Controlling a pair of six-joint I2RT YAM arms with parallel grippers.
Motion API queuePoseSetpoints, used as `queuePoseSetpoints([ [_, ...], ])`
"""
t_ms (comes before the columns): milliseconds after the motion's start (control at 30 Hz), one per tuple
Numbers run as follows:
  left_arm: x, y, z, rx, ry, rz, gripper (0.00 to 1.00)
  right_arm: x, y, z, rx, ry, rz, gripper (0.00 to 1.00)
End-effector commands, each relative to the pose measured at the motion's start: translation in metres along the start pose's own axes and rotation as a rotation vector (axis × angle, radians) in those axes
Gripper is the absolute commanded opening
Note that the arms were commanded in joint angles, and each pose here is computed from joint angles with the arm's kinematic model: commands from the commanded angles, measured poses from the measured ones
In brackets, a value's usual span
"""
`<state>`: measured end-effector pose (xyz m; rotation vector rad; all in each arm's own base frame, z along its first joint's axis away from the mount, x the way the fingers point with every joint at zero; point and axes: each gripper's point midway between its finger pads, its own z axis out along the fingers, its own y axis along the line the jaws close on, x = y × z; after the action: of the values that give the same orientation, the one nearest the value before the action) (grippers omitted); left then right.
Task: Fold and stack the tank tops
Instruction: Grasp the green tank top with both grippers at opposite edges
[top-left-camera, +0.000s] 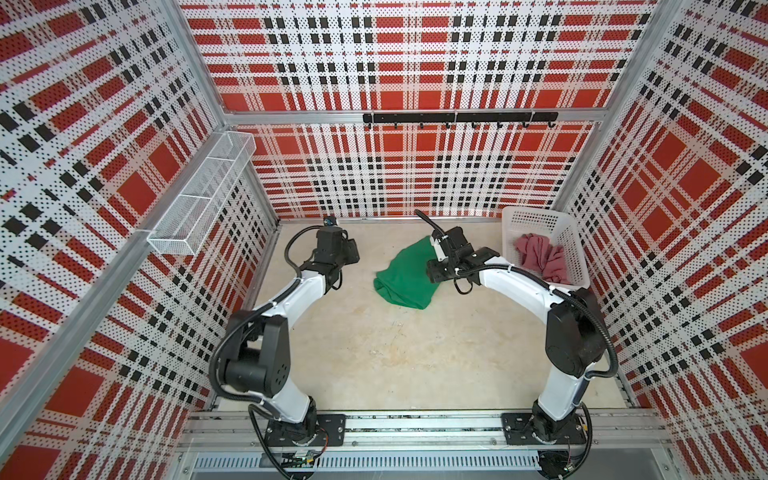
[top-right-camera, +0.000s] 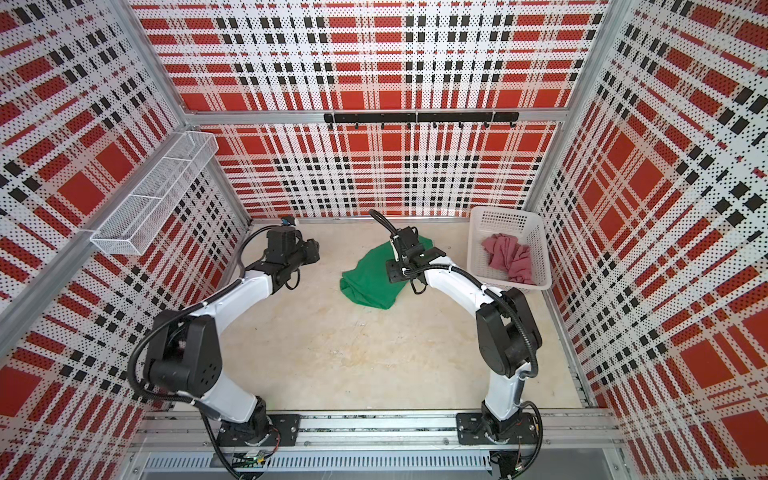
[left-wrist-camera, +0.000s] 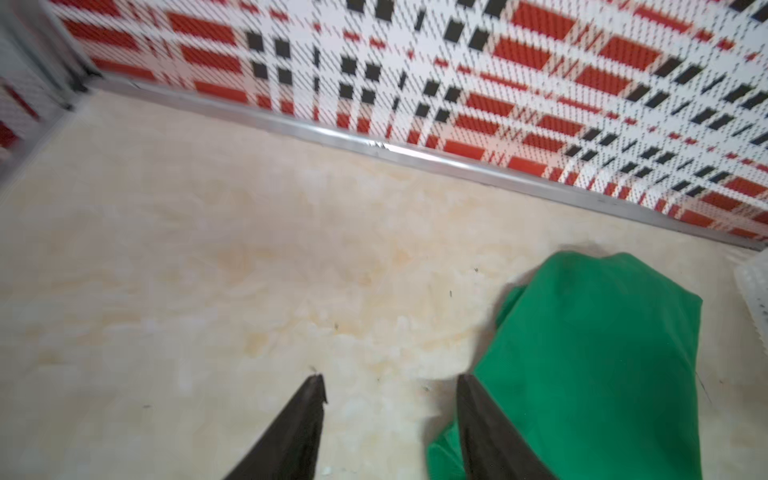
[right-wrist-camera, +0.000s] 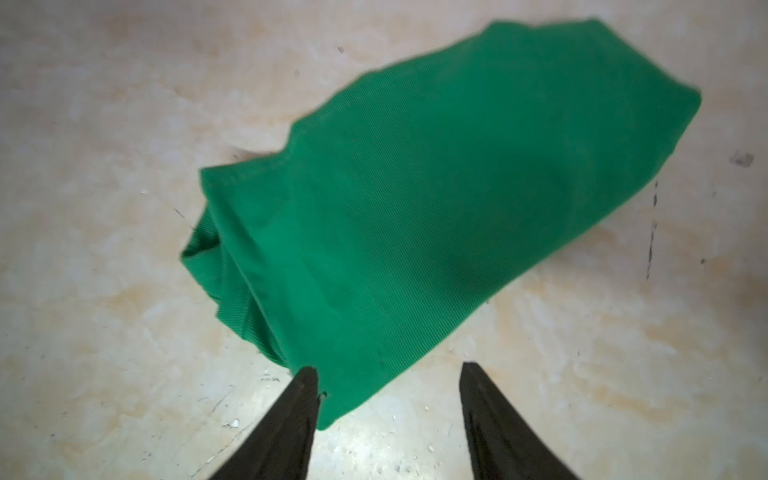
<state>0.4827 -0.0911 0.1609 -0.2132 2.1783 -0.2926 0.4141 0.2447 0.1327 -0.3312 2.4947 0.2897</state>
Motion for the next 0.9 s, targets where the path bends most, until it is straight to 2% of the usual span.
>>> queuePoseSetpoints([
  [0, 0.038, -0.013, 0.021, 0.096, 0.166, -0.104, 0.44, -0.017, -0.008, -0.016, -0.006, -0.098, 0.077, 0.6],
  [67, 0.051, -0.016, 0.03, 0.135, 0.203, -0.159, 0.46, -0.01, -0.016, -0.016, 0.014, -0.088, 0.075, 0.63],
  [133, 0.063, -0.021, 0.037, 0.157, 0.236, -0.197, 0.56, -0.004, -0.027, -0.015, 0.031, -0.081, 0.085, 0.65],
  [233, 0.084, -0.031, 0.046, 0.191, 0.278, -0.248, 0.61, 0.002, -0.039, -0.015, 0.027, -0.084, 0.116, 0.66],
  [433, 0.106, -0.032, 0.056, 0.169, 0.319, -0.24, 0.55, 0.006, -0.057, -0.017, 0.037, -0.087, 0.135, 0.67],
  [533, 0.12, -0.048, 0.058, 0.192, 0.345, -0.227, 0.51, 0.004, -0.061, -0.015, 0.039, -0.092, 0.138, 0.67],
  [667, 0.126, -0.052, 0.065, 0.196, 0.347, -0.231, 0.38, -0.005, -0.058, -0.012, 0.024, -0.112, 0.141, 0.67],
  [800, 0.116, -0.061, 0.064, 0.196, 0.312, -0.205, 0.03, -0.015, -0.056, -0.003, 0.016, -0.131, 0.135, 0.67],
  [867, 0.109, -0.068, 0.055, 0.195, 0.293, -0.176, 0.0, -0.019, -0.056, 0.01, 0.017, -0.124, 0.129, 0.66],
])
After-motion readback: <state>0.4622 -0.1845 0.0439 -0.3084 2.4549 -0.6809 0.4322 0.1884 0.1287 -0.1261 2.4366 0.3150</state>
